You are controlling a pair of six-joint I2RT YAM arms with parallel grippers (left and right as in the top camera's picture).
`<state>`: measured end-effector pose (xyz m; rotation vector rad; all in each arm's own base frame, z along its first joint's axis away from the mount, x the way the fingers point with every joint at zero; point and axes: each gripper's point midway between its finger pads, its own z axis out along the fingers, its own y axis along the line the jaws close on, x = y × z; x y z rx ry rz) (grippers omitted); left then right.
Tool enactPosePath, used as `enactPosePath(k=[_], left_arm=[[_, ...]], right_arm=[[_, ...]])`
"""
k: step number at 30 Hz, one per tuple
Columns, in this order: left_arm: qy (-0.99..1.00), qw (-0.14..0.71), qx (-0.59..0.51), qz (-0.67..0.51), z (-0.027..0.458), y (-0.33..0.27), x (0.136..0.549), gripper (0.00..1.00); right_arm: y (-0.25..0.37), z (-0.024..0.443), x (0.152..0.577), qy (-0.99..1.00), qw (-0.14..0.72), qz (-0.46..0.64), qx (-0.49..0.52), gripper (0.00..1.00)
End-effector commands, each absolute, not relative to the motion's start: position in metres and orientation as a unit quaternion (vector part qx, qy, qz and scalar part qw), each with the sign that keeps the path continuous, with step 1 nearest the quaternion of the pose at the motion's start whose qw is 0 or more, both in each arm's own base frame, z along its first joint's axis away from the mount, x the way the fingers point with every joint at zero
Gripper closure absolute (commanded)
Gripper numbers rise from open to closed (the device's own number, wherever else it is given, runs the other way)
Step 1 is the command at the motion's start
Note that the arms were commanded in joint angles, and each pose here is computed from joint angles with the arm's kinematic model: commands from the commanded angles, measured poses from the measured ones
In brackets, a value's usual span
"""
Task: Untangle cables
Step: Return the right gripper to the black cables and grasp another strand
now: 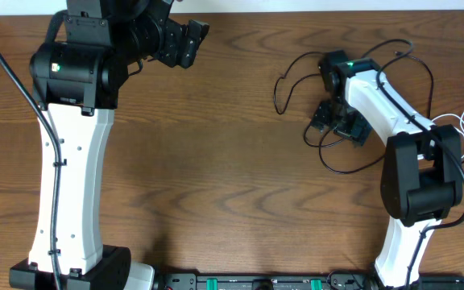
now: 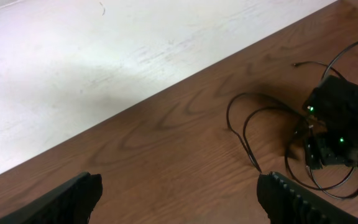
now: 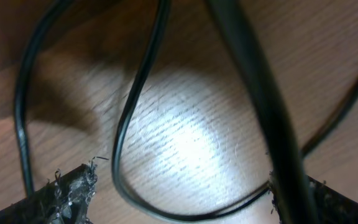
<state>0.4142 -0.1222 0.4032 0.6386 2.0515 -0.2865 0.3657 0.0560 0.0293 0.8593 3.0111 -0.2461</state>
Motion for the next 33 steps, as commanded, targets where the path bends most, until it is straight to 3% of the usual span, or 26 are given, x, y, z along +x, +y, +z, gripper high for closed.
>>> enactPosePath(k=[1,8,12,16,18,21,22,33], left_arm=[[0.827,0.482,0.267,-0.116,0.415,-0.123,0.404,0.16],[0.82,0.487,0.273,-0.126,0.422,-0.126,0.397,0.16],[0.817,0.492,0.273,-0.125,0.426,-0.125,0.393,0.16],[0.816,0.493,0.273,-0.125,0.428,-0.125,0.392,0.16],[0.816,0.493,0.273,-0.125,0.428,-0.125,0.392,0.16],[0.816,0.493,0.273,-0.125,0.428,-0.125,0.392,0.16],[0.816,0.493,0.273,-0.125,0.428,-0.125,0.392,0.16],[0.817,0.493,0.272,-0.123,0.427,-0.124,0.393,0.16]], right_arm=[[0.057,0.02,0.365,0.962,-0.002,-0.068,0.264,0.13],[0.06,0.005,0.364,0.963,-0.001,-0.049,0.265,0.16],[0.06,-0.002,0.361,0.963,-0.002,-0.045,0.266,0.27],[0.061,-0.005,0.359,0.963,-0.004,-0.044,0.266,0.3],[0.061,-0.006,0.36,0.963,-0.003,-0.043,0.266,0.46],[0.062,-0.006,0.362,0.963,0.0,-0.04,0.267,0.89],[0.063,-0.006,0.363,0.963,0.002,-0.036,0.267,0.99],[0.129,0.005,0.407,0.97,0.043,0.16,0.178,0.98]])
